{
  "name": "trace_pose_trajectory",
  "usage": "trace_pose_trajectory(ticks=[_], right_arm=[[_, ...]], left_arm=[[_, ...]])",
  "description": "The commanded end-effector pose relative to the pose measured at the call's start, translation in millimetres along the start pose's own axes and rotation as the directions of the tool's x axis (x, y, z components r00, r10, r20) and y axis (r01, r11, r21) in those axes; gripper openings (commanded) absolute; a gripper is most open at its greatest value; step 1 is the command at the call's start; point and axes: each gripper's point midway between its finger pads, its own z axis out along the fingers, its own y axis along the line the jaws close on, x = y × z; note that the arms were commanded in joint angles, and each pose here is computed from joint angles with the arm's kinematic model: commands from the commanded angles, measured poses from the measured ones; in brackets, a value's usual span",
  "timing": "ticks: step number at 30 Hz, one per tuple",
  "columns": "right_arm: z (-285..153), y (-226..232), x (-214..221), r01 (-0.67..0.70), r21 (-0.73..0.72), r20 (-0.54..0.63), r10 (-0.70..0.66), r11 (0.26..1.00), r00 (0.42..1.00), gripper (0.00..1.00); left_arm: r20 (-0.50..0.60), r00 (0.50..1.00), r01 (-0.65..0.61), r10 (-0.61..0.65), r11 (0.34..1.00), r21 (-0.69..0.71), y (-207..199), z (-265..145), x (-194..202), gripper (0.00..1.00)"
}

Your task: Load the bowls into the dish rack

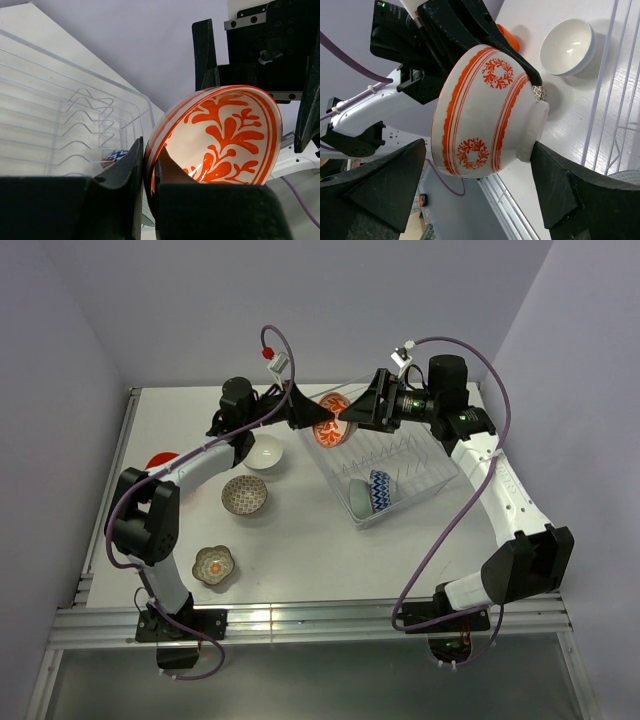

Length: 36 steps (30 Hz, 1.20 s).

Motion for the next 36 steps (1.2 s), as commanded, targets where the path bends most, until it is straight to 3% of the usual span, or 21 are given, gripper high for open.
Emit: trace_pose_trajectory(ticks=[1, 10, 18, 20, 21, 22, 24, 25, 31, 33, 34, 36], right_arm=[[-2, 6, -3, 0.003, -0.034, -0.002, -0.003, 0.999, 1.0, 0.91], [0, 2, 1, -0.021, -0.03, -0.023, 0.021, 0.999, 1.0, 0.9], [1, 1, -1, -0.032, -0.029, -0.022, 0.032, 0.999, 0.999, 0.73], [2, 0, 0, -0.043, -0.035, -0.029, 0.042, 0.998, 0.999, 0.65], [3, 1, 0, -0.043, -0.04, -0.035, 0.041, 0.998, 0.999, 0.56], [3, 4, -1, -0.023, -0.064, -0.037, 0.02, 0.998, 0.999, 0.23], [1, 10, -3, -0.003, -0.082, -0.039, 0.0, 0.997, 0.999, 0.0], [1, 8, -4, 0.005, -0.076, -0.036, -0.008, 0.997, 0.999, 0.0], [-11, 10, -24, 0.05, -0.074, -0.001, -0.05, 0.996, 0.999, 0.0], [-16, 9, -28, 0.082, -0.067, 0.008, -0.081, 0.994, 0.997, 0.0], [-18, 7, -27, 0.078, -0.062, 0.003, -0.078, 0.995, 0.997, 0.0], [-26, 4, -32, 0.101, -0.041, 0.018, -0.101, 0.994, 0.995, 0.0]], left_arm=[[0.055, 0.996, -0.072, 0.068, 0.995, 0.074, -25, 1, -24, 0.0], [0.064, 0.996, -0.066, 0.061, 0.995, 0.076, -27, 1, -25, 0.0], [0.066, 0.996, -0.063, 0.058, 0.995, 0.074, -27, -1, -25, 0.0], [0.066, 0.996, -0.062, 0.057, 0.995, 0.076, -28, 0, -24, 0.0], [0.065, 0.996, -0.06, 0.056, 0.996, 0.073, -29, 0, -25, 0.0], [0.063, 0.996, -0.061, 0.056, 0.996, 0.071, -29, 0, -26, 0.02], [0.061, 0.996, -0.065, 0.06, 0.995, 0.071, -32, 0, -28, 0.1], [0.059, 0.996, -0.073, 0.069, 0.995, 0.07, -32, 0, -29, 0.21], [0.024, 0.999, -0.041, 0.041, 0.999, 0.023, -26, -6, -27, 0.55], [0.029, 0.998, -0.048, 0.048, 0.999, 0.016, -30, -12, -30, 0.6], [0.034, 0.997, -0.063, 0.063, 0.998, 0.002, -27, -15, -33, 0.71], [0.027, 0.997, -0.065, 0.066, 0.998, -0.024, -29, -22, -36, 0.76]])
